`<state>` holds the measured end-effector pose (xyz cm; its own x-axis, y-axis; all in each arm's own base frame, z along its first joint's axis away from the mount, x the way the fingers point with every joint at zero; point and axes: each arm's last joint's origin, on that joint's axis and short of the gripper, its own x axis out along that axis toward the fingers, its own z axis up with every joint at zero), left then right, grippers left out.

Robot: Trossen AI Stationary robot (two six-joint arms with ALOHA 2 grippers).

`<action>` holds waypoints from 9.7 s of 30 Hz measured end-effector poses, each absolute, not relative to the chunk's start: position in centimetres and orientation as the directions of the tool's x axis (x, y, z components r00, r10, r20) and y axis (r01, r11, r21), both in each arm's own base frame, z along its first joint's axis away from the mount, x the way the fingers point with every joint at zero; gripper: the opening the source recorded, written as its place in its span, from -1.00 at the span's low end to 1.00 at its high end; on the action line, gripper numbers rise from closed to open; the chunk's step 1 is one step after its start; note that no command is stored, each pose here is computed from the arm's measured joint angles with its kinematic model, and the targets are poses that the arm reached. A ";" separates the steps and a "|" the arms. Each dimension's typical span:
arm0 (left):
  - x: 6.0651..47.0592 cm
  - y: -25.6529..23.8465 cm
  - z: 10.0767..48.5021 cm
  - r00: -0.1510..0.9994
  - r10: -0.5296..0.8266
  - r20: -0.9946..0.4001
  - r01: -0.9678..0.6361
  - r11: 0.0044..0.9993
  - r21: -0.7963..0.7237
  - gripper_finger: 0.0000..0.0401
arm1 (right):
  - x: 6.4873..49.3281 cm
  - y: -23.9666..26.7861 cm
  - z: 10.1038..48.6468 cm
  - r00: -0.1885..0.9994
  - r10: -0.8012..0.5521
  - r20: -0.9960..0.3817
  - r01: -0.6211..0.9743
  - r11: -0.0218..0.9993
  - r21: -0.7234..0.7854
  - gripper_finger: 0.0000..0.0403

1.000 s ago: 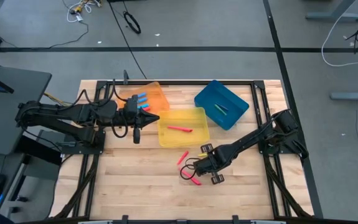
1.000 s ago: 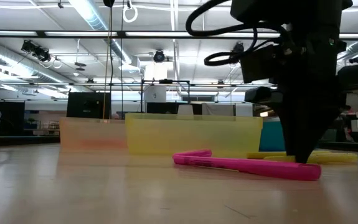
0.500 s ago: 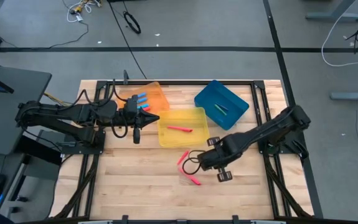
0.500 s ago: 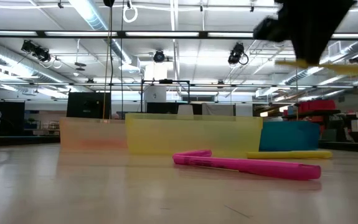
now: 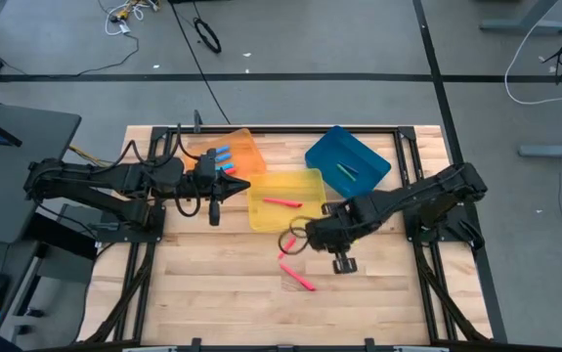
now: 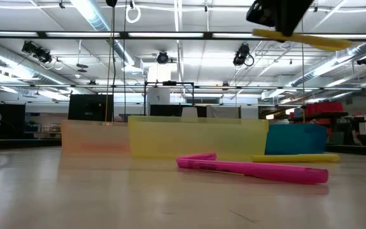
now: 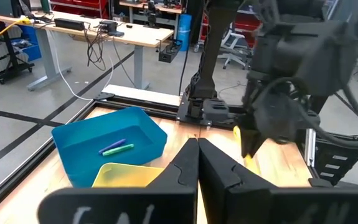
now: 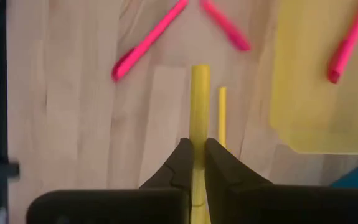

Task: Pick & Place Markers
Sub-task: Put the bottom yellow marker pen into the yellow bin, then put the yellow marker pen into the yellow bin

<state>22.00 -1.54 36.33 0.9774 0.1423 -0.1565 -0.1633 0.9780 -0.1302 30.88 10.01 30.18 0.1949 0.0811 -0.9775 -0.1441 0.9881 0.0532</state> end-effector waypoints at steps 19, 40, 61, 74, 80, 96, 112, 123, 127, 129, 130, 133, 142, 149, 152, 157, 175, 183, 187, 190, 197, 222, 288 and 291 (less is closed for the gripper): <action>22.0 -1.5 36.3 0.978 0.142 -0.154 -0.163 0.978 -0.129 -0.96 | 35.1 -2.4 31.2 0.491 -0.034 -0.870 0.721 0.577 0.384 -0.92; 22.0 -1.5 36.4 0.978 0.142 -0.154 -0.162 0.978 -0.127 -0.97 | 33.9 -5.8 23.7 0.393 -0.161 -0.905 0.903 0.253 0.347 -0.92; 22.0 -1.5 36.4 0.978 0.142 -0.153 -0.161 0.979 -0.121 -0.96 | 32.4 -5.8 19.4 0.331 -0.199 -0.923 0.933 0.214 0.288 -0.91; 22.0 -1.5 36.4 0.978 0.142 -0.151 -0.161 0.979 -0.122 -0.97 | 33.4 -5.7 18.4 0.355 -0.235 -0.905 0.916 0.281 0.286 -0.91; 22.0 -1.5 36.4 0.978 0.142 -0.151 -0.161 0.979 -0.122 -0.95 | 33.6 -5.3 18.5 0.360 -0.281 -0.889 0.910 0.318 0.268 -0.91; 22.0 -1.5 36.4 0.978 0.142 -0.151 -0.161 0.979 -0.122 -0.94 | 33.7 -5.0 18.5 0.369 -0.267 -0.890 0.893 0.366 0.260 -0.90; 22.0 -1.6 36.4 0.978 0.142 -0.151 -0.161 0.979 -0.123 -0.94 | 33.7 -5.0 18.5 0.375 -0.240 -0.895 0.888 0.371 0.273 -0.15; 22.0 -1.6 36.4 0.978 0.141 -0.151 -0.160 0.980 -0.123 -0.96 | 33.1 -4.6 21.1 0.474 -0.176 -0.863 0.781 0.535 0.321 -0.20; 22.0 -1.6 36.4 0.978 0.141 -0.151 -0.160 0.980 -0.122 -0.94 | 31.9 -3.5 23.7 0.537 -0.130 -0.834 0.689 0.638 0.344 -0.25; 22.0 -1.6 36.4 0.978 0.141 -0.152 -0.160 0.980 -0.122 -0.95 | 31.1 -2.9 25.2 0.573 -0.102 -0.813 0.635 0.682 0.362 -0.26; 22.0 -1.6 36.4 0.978 0.141 -0.152 -0.160 0.980 -0.122 -0.96 | 30.7 -2.5 25.9 0.588 -0.088 -0.804 0.605 0.707 0.365 -0.27; 22.0 -1.6 36.4 0.978 0.140 -0.152 -0.159 0.980 -0.121 -0.97 | 29.4 -1.2 28.2 0.655 -0.040 -0.754 0.491 0.782 0.385 -0.27; 22.0 -1.6 36.4 0.978 0.140 -0.152 -0.160 0.980 -0.121 -0.94 | 25.2 2.1 31.7 0.683 0.113 -0.722 0.272 0.877 0.395 -0.27; 22.0 -1.6 36.4 0.978 0.142 -0.152 -0.160 0.980 -0.119 -0.97 | 23.8 3.8 30.1 0.511 0.071 -0.857 0.168 0.969 0.180 -0.27; 22.0 -1.6 36.4 0.978 0.142 -0.152 -0.159 0.981 -0.108 -0.96 | 24.5 4.3 29.1 0.477 0.036 -0.878 0.112 0.988 0.102 -0.27; 22.0 -1.6 36.4 0.978 0.142 -0.151 -0.159 0.981 -0.110 -0.95 | 26.3 5.6 26.3 0.369 0.046 -0.928 0.028 0.998 0.060 -0.27; 22.0 -1.6 36.4 0.978 0.141 -0.152 -0.159 0.981 -0.114 -0.94 | 31.0 8.3 17.9 0.209 0.020 -0.978 -0.139 0.990 -0.009 -0.27; 22.0 -1.6 36.4 0.978 0.141 -0.152 -0.160 0.980 -0.120 -0.94 | 31.8 8.4 16.0 0.187 0.013 -0.982 -0.169 0.985 -0.019 -0.27; 22.0 -1.6 36.4 0.978 0.141 -0.152 -0.161 0.979 -0.128 -0.94 | 32.3 8.4 15.3 0.202 0.010 -0.979 -0.164 0.986 -0.024 -0.27; 22.0 -1.6 36.4 0.978 0.141 -0.152 -0.161 0.979 -0.128 -0.94 | 32.6 8.2 14.8 0.207 0.003 -0.978 -0.151 0.988 -0.029 -0.27; 22.0 -1.6 36.4 0.978 0.142 -0.152 -0.161 0.979 -0.127 -0.94 | 33.1 7.6 14.5 0.223 0.004 -0.975 -0.132 0.991 -0.026 -0.34; 22.0 -1.6 36.4 0.978 0.142 -0.152 -0.162 0.978 -0.131 -0.94 | 33.7 7.4 14.6 0.277 0.001 -0.961 -0.115 0.993 -0.032 -0.46; 22.0 -1.6 36.4 0.978 0.141 -0.152 -0.160 0.980 -0.121 -0.94 | 31.2 7.2 28.0 0.420 0.038 -0.907 -0.094 0.996 -0.002 -0.95; 22.0 -1.6 36.4 0.978 0.141 -0.152 -0.160 0.980 -0.121 -0.94 | 32.2 6.3 28.1 0.478 0.032 -0.878 -0.044 0.999 0.013 -0.95</action>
<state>22.01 -1.56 36.36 0.9782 0.1411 -0.1521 -0.1602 0.9797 -0.1209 32.16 6.31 28.08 0.4781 0.0325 -0.8777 -0.0439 0.9989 0.0130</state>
